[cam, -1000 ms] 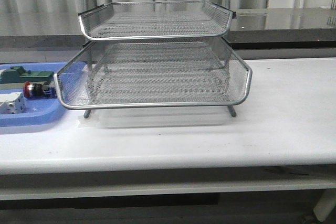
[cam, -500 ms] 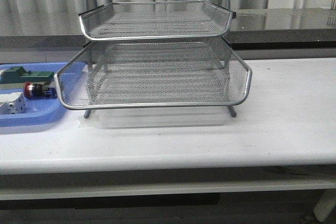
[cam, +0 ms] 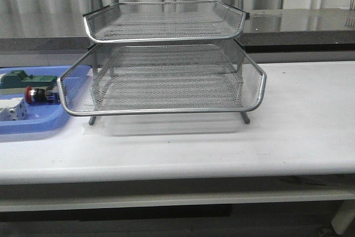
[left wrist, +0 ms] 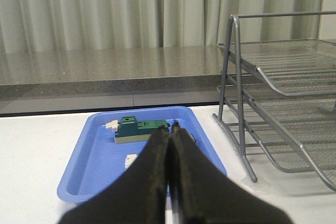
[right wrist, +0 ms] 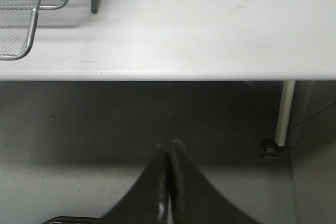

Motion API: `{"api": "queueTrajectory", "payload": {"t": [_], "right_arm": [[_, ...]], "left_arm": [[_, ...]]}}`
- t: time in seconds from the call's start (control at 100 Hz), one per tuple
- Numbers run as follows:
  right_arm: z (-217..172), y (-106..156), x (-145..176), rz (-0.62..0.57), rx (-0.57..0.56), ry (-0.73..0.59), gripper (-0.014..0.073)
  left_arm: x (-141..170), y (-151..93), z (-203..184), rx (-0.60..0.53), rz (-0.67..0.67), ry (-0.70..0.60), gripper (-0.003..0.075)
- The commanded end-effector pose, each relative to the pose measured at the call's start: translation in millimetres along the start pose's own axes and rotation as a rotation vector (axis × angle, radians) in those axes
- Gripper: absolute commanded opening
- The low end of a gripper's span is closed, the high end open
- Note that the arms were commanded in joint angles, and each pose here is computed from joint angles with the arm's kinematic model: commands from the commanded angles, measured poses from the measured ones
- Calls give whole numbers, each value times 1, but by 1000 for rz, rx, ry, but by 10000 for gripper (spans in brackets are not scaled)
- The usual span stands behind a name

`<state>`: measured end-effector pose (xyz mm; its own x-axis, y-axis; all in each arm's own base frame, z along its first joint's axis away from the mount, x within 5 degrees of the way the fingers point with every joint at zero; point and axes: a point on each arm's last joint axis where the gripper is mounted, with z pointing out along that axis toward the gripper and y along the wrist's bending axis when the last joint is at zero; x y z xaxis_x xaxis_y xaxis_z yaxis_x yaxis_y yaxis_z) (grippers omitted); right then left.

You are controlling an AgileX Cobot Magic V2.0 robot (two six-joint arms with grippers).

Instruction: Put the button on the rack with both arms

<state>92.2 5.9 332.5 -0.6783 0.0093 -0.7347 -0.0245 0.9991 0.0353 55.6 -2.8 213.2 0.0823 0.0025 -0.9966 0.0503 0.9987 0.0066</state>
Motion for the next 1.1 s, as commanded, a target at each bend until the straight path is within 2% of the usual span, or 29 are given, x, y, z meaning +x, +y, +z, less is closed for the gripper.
{"api": "queueTrajectory", "payload": {"t": [0.0, 0.52, 0.73, 0.8, 0.92, 1.09], "right_arm": [[-8, 0, -12, -2, 3, -90, -68], [-8, 0, -12, -1, 2, -90, -69], [-8, 0, -12, -1, 2, -90, -69], [-8, 0, -12, -1, 2, -90, -69], [-8, 0, -12, -1, 2, -90, -69], [-8, 0, -12, -1, 2, -90, -69]], "left_arm": [[10, 0, -1, -1, -15, -52, -21], [10, 0, -1, -1, -15, -52, -21], [-3, 0, -3, -1, -15, -166, -21], [-10, 1, -3, -4, -68, -176, -21], [-20, 1, -1, -4, -133, -129, -21], [-47, 0, 10, 2, -141, -28, -21]]}}
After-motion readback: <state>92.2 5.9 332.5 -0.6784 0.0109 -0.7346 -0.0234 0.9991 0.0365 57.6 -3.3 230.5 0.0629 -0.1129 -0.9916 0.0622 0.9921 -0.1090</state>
